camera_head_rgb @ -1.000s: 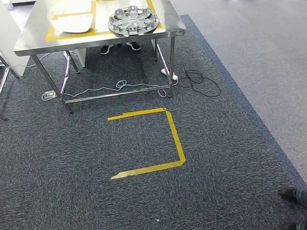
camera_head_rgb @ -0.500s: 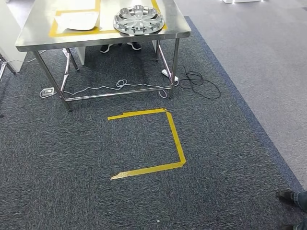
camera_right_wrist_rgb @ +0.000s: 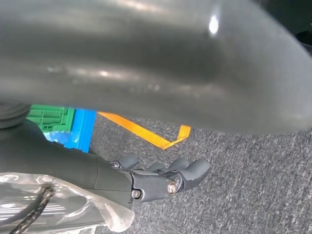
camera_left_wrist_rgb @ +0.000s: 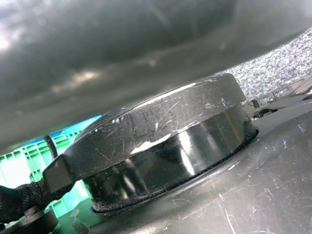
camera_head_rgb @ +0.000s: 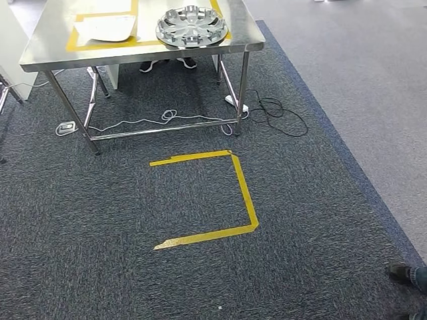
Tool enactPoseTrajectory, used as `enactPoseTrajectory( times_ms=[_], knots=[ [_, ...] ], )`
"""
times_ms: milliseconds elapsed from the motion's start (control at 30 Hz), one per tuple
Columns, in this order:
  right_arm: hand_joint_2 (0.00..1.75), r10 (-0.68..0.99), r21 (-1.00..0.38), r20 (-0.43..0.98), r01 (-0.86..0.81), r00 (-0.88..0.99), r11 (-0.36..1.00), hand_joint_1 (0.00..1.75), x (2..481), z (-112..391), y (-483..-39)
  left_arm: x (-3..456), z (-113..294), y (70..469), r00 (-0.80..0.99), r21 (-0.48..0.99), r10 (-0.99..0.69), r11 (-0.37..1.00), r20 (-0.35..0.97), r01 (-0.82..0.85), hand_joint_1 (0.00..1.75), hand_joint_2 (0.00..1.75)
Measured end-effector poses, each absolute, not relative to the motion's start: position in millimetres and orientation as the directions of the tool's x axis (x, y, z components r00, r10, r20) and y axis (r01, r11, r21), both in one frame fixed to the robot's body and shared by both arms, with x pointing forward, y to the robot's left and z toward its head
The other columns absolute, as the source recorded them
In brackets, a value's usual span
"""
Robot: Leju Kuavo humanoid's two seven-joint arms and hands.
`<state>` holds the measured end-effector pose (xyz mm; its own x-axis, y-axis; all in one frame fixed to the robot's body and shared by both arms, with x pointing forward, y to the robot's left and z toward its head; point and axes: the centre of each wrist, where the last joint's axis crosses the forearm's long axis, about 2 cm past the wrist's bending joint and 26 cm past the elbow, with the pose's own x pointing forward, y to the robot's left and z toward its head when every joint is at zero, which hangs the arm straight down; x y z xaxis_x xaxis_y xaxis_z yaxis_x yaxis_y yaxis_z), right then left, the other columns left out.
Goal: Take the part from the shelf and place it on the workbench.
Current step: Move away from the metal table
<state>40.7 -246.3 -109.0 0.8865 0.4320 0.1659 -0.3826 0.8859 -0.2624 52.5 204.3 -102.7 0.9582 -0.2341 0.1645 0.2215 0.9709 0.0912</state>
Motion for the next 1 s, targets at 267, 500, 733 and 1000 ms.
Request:
enactPoseTrajectory(
  times_ms=[267, 500, 733, 1000],
  knots=[
    [0.0, 0.454, -0.283, 0.163, -0.4, 0.876, 0.872, 0.0, 42.2, -108.8, -246.4, 53.0, -102.7, 205.2, 0.957, 0.094, -0.239, 0.97, 0.163, 0.226, 0.0, 0.0],
    [0.0, 0.46, -0.281, 0.163, -0.406, 0.873, 0.87, 0.0, 39.5, -109.1, -246.4, 52.4, -102.7, 204.7, 0.957, 0.093, -0.24, 0.969, 0.163, 0.228, 0.0, 0.0],
    [0.0, 0.47, -0.276, 0.175, -0.415, 0.865, 0.867, 0.0, 40.3, -109.0, -245.8, 52.7, -102.8, 205.4, 0.957, 0.094, -0.242, 0.969, 0.163, 0.229, 0.0, 0.0],
    [0.0, 0.481, -0.269, 0.179, -0.427, 0.858, 0.863, 0.0, 39.7, -109.0, -245.3, 52.3, -102.9, 205.6, 0.957, 0.093, -0.24, 0.969, 0.162, 0.227, 0.0, 0.0]
  ],
)
